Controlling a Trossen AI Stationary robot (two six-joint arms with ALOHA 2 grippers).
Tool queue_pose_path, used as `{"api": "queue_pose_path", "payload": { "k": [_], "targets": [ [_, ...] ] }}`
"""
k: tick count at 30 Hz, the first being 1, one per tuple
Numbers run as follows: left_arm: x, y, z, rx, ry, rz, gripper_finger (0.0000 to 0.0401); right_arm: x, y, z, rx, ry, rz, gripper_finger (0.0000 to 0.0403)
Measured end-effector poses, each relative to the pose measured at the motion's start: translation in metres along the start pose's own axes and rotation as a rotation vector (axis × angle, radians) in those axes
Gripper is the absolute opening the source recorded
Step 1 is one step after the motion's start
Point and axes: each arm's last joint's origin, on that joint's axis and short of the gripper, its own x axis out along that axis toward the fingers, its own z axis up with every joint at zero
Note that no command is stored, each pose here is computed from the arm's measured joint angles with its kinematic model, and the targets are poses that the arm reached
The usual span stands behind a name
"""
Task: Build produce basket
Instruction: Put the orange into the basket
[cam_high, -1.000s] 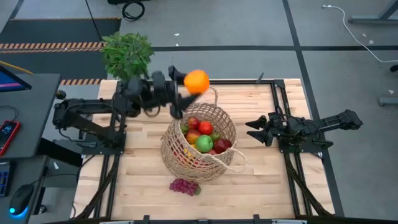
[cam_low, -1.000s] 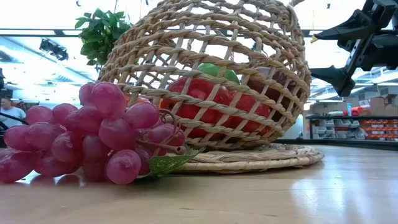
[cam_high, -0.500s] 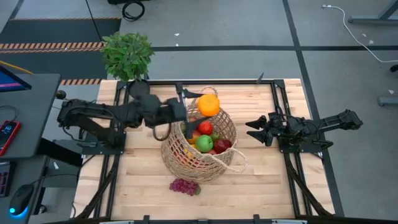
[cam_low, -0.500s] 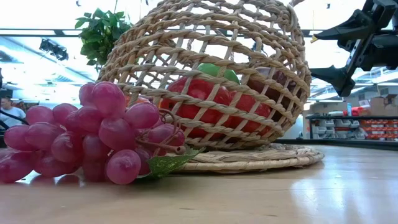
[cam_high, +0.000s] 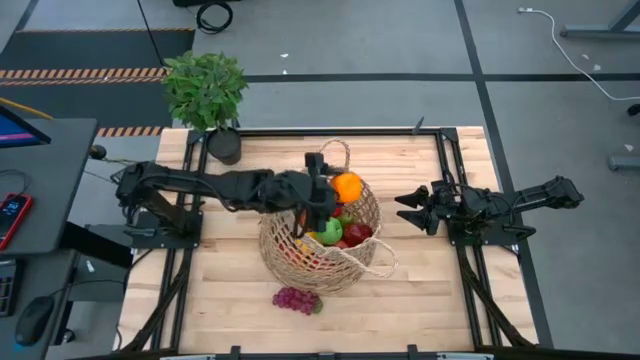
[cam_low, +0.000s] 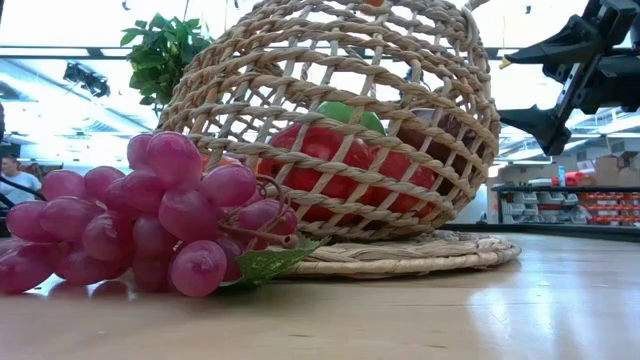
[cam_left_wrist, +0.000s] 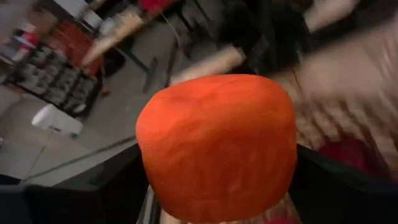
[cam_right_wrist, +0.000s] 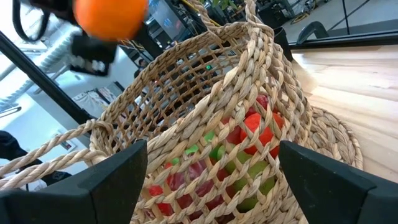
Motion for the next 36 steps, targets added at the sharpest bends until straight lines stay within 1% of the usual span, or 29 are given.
{"api": "queue_pose_path", "payload": {
  "k": [1, 3, 6, 7, 10, 12, 14, 16, 19, 24, 29, 32, 33, 36],
  "targets": [
    [0.003, -0.005, -0.003, 0.034, 0.029, -0.016, 0.0327, 0.0, 0.0, 0.0, 0.0, 0.0, 0.0, 0.0365],
    [0.01, -0.011, -0.006, 0.108, 0.06, -0.002, 0.0327, 0.0, 0.0, 0.0, 0.0, 0.0, 0.0, 0.0365],
    [0.02, -0.02, -0.01, 0.281, 0.118, 0.048, 0.0327, 0.0, 0.0, 0.0, 0.0, -0.001, 0.001, 0.0365],
    [0.023, -0.023, -0.011, 0.35, 0.138, 0.057, 0.0327, 0.0, 0.0, 0.0, 0.001, -0.002, 0.001, 0.0365],
    [0.032, -0.031, -0.016, 0.511, 0.191, 0.07, 0.0327, 0.0, 0.0, 0.0, 0.0, -0.001, 0.001, 0.0365],
    [0.039, -0.037, -0.021, 0.579, 0.219, 0.05, 0.0327, 0.0, 0.0, 0.0, 0.001, -0.003, 0.003, 0.0365],
    [0.046, -0.041, -0.026, 0.617, 0.246, 0.03, 0.0327, 0.0, 0.001, 0.001, 0.003, -0.007, 0.005, 0.0365],
    [0.052, -0.046, -0.032, 0.627, 0.269, 0.012, 0.0327, 0.0, 0.001, 0.001, 0.003, -0.008, 0.006, 0.0365],
    [0.061, -0.055, -0.041, 0.604, 0.311, -0.019, 0.0327, 0.0, 0.001, 0.001, 0.005, -0.012, 0.009, 0.0365],
    [0.072, -0.068, -0.063, 0.603, 0.436, -0.096, 0.0327, 0.0, 0.001, 0.001, 0.005, -0.011, 0.009, 0.0365],
    [0.079, -0.075, -0.078, 0.562, 0.524, -0.135, 0.0327, 0.0, 0.001, 0.001, 0.005, -0.011, 0.008, 0.0365],
    [0.08, -0.076, -0.079, 0.552, 0.529, -0.136, 0.0328, 0.0, 0.001, 0.001, 0.005, -0.011, 0.008, 0.0365],
    [0.08, -0.076, -0.078, 0.531, 0.521, -0.126, 0.0331, 0.0, 0.001, 0.001, 0.005, -0.011, 0.009, 0.0365],
    [0.082, -0.075, -0.078, 0.487, 0.514, -0.107, 0.0346, 0.0, 0.001, 0.001, 0.005, -0.011, 0.009, 0.0365]
  ]
}}
